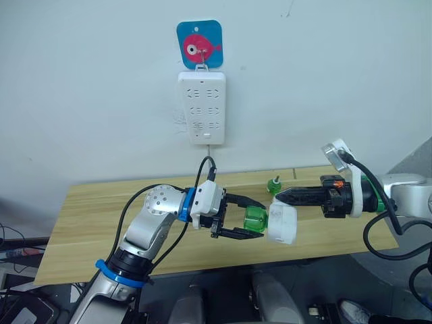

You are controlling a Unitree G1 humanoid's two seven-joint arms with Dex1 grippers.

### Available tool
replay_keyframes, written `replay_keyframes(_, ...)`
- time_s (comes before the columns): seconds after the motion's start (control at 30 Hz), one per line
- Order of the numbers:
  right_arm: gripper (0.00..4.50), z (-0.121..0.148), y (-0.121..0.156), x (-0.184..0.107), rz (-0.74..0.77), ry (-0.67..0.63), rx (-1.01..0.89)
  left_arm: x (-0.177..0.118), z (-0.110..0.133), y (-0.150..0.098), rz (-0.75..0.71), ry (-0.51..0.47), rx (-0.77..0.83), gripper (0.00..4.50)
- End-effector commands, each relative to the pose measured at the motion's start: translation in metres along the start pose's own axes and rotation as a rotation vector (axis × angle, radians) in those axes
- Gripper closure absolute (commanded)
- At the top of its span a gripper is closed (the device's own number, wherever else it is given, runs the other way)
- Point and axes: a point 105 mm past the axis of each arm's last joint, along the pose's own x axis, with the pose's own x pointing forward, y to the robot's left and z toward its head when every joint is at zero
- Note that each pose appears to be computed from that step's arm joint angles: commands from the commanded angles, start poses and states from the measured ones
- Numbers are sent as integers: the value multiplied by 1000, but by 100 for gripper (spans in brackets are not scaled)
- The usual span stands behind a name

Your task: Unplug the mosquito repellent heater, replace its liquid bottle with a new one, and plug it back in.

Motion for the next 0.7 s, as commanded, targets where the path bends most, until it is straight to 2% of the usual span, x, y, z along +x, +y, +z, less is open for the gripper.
replay_keyframes(0.03,450,-19,1,4,1,93,23,2,28,6,26,-76,126,223)
replay_keyframes(0.17,450,-17,0,4,-6,82,2,2,26,4,17,-69,114,223)
replay_keyframes(0.3,450,27,-7,-6,-95,-118,-119,-2,17,9,72,-40,107,223)
replay_keyframes(0.4,450,49,-5,-22,-167,-239,-191,-6,9,23,191,-36,90,223)
replay_keyframes(0.53,361,56,-14,-44,-365,-386,-219,-9,1,42,368,-51,103,223)
replay_keyframes(0.7,169,40,-23,-59,-554,-525,-156,-3,-1,54,499,-68,153,223)
